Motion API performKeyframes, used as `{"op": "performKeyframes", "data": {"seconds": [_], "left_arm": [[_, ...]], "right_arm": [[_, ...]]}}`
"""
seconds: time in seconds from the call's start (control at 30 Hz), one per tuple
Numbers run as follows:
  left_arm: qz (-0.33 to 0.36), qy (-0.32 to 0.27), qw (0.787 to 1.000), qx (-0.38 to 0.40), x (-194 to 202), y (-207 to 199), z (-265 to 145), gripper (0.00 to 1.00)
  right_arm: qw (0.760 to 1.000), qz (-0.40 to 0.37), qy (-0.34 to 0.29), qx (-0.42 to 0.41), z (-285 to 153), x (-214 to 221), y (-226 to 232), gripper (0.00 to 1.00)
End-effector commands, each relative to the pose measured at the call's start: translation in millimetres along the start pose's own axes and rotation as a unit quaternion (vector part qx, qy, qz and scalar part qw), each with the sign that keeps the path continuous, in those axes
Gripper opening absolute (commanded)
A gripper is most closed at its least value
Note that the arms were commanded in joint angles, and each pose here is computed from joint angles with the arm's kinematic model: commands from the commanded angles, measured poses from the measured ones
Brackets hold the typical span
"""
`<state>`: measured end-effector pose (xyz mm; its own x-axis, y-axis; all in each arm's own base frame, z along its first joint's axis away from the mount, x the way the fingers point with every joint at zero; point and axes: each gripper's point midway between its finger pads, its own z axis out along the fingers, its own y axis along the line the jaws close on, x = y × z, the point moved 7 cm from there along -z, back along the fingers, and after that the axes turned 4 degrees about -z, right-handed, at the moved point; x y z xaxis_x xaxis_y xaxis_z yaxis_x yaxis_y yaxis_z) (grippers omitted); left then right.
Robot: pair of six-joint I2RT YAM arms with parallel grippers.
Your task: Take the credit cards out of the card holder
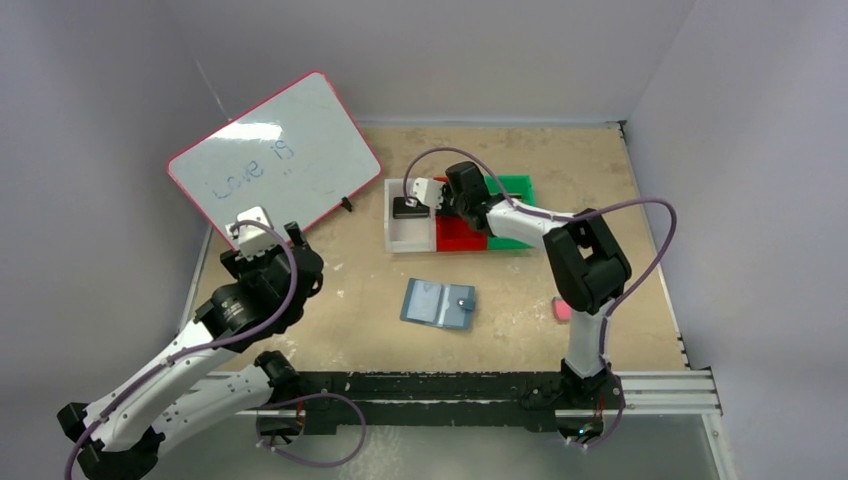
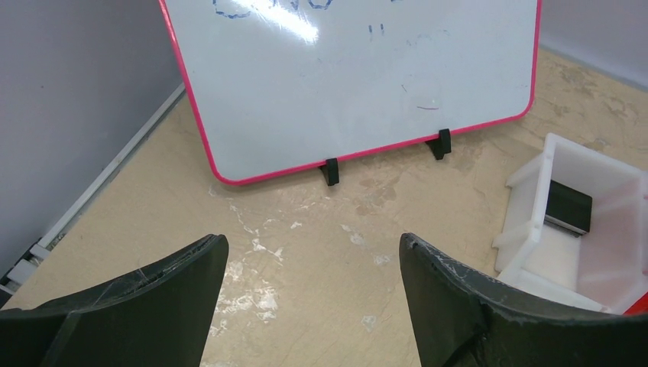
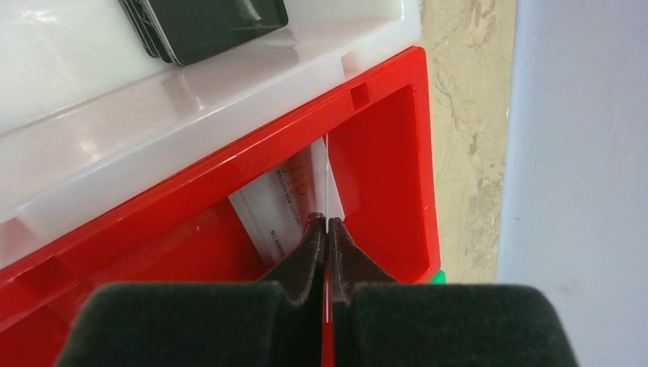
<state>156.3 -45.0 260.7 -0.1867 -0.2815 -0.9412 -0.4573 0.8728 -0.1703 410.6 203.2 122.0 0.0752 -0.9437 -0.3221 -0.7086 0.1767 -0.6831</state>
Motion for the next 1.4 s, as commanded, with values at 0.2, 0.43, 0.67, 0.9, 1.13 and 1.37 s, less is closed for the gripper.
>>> {"op": "performKeyframes", "data": {"seconds": [0.2,0.43,0.67,0.9,1.13,1.37], "left_arm": [[-0.042,-0.025,0.999,-0.004,-19.7,2.0,-4.7,0.83],[-0.043,-0.025,0.999,-0.006,-19.8,3.0,-4.8,0.83],[-0.042,-0.025,0.999,-0.007,-19.4,2.9,-4.6,0.83],[-0.039,-0.023,0.999,-0.006,-18.5,2.0,-4.3,0.83],[-0.037,-0.021,0.999,-0.006,-17.8,1.3,-4.1,0.83],[-0.034,-0.020,0.999,-0.006,-17.3,0.3,-3.7,0.83]], "right_arm": [[0.999,-0.030,-0.003,0.043,11.8,-3.3,-22.1,0.06],[0.999,-0.037,-0.002,0.033,14.3,-0.6,-17.8,0.10],[0.999,-0.037,-0.008,0.015,5.5,2.3,-18.2,0.28],[0.999,-0.032,-0.007,-0.002,0.0,4.2,-18.2,0.38],[1.000,-0.021,-0.011,0.003,-3.4,3.2,-21.7,0.50],[1.000,-0.009,-0.015,0.010,-4.7,2.0,-23.9,0.51]]}}
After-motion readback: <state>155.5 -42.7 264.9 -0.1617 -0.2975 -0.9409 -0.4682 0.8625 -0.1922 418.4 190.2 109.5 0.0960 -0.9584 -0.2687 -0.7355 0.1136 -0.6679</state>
